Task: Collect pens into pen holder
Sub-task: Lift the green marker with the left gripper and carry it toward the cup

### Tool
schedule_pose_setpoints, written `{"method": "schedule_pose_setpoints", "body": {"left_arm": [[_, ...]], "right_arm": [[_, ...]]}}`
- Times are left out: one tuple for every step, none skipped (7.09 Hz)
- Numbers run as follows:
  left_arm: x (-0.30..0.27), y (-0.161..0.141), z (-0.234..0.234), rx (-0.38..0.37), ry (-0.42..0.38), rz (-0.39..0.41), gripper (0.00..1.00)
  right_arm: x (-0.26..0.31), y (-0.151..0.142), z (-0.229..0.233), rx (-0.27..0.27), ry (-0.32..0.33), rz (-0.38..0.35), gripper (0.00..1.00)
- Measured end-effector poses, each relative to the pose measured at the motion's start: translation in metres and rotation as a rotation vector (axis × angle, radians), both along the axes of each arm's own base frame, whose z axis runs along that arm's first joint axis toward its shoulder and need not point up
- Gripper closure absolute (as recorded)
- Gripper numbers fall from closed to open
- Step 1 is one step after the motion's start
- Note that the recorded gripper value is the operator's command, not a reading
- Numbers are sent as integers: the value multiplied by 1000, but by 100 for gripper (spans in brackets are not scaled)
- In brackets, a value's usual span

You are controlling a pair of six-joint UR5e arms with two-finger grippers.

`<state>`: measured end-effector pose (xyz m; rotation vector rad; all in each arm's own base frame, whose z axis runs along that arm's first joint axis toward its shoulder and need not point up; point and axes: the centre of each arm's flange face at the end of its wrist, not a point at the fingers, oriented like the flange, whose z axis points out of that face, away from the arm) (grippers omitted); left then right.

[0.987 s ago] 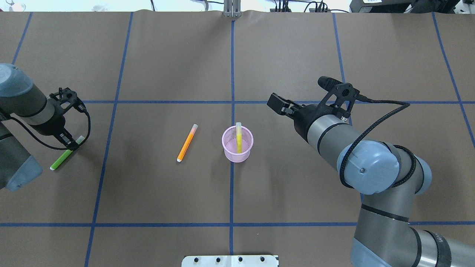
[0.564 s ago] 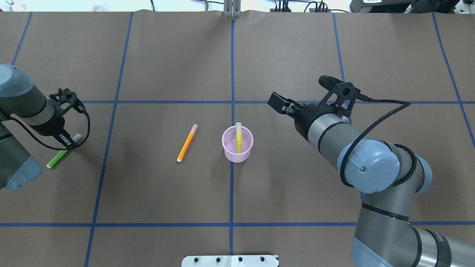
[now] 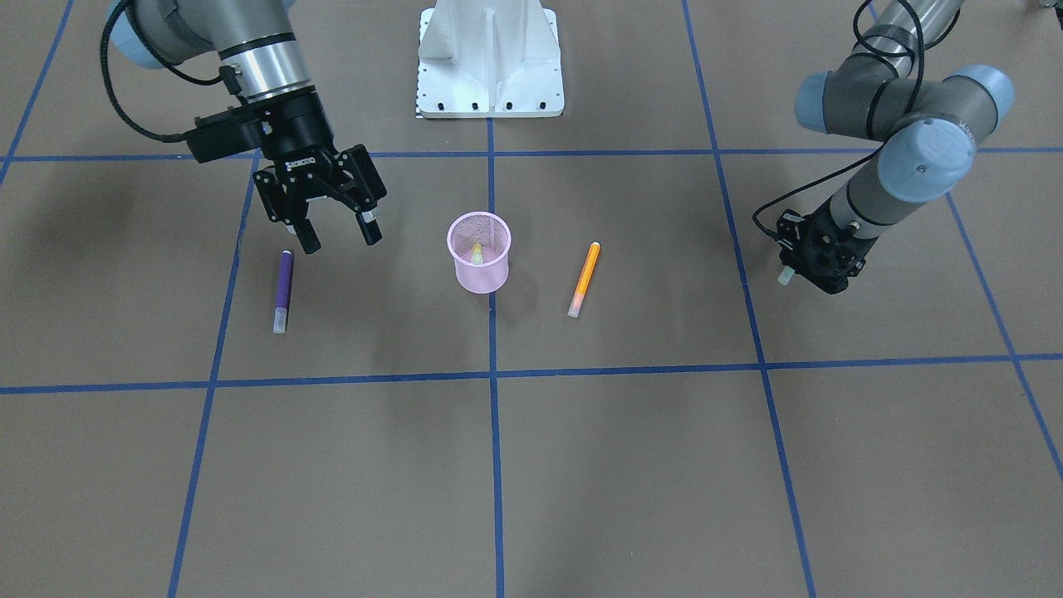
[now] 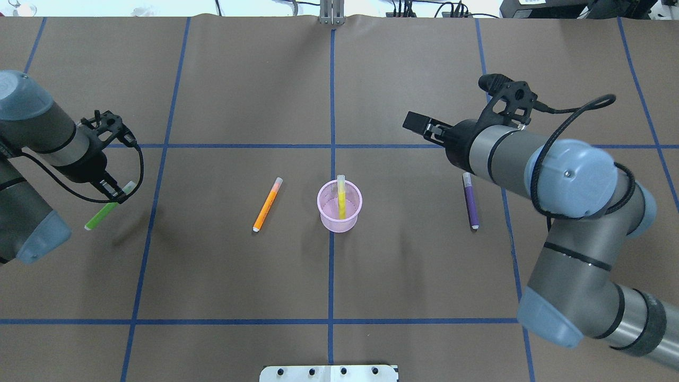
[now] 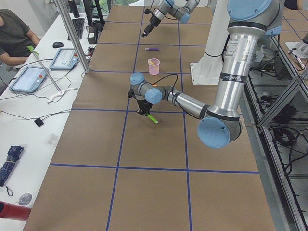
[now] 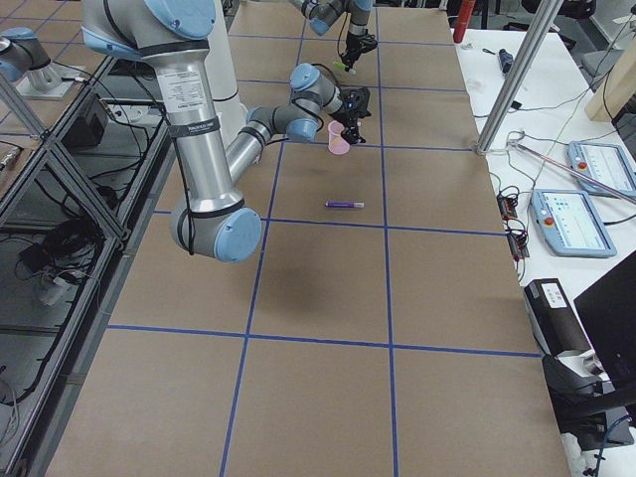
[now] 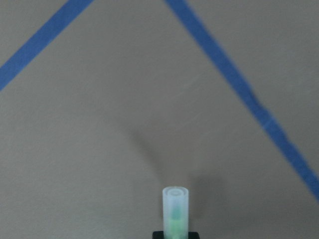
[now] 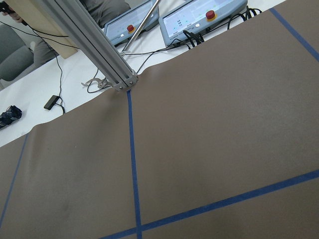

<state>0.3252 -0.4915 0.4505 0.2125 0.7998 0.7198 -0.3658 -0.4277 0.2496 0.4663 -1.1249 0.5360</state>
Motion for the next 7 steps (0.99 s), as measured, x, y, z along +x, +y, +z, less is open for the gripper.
{"method": "schedule_pose_setpoints", "body": {"left_arm": [[10,-10,-49,14,39,-47,100],[25,-18,-101,30,83,-77,100],[47,-19,-157,42,137,-94,100],[71,-12,-209,57,184,-114,100],[98,-2,-261,116,214,-156,100],[123,13,-304,203,234,-203,100],[138,24,-333,285,260,-244,100]], "right_arm": [[30,-20,21,-14,41,-61,1],[61,-37,46,-17,95,-116,1],[89,-51,74,-21,145,-177,1],[115,-61,101,-19,186,-244,1],[137,-69,123,-19,210,-296,1],[148,-74,135,-24,219,-318,1],[153,-78,142,-30,223,-324,1]]}}
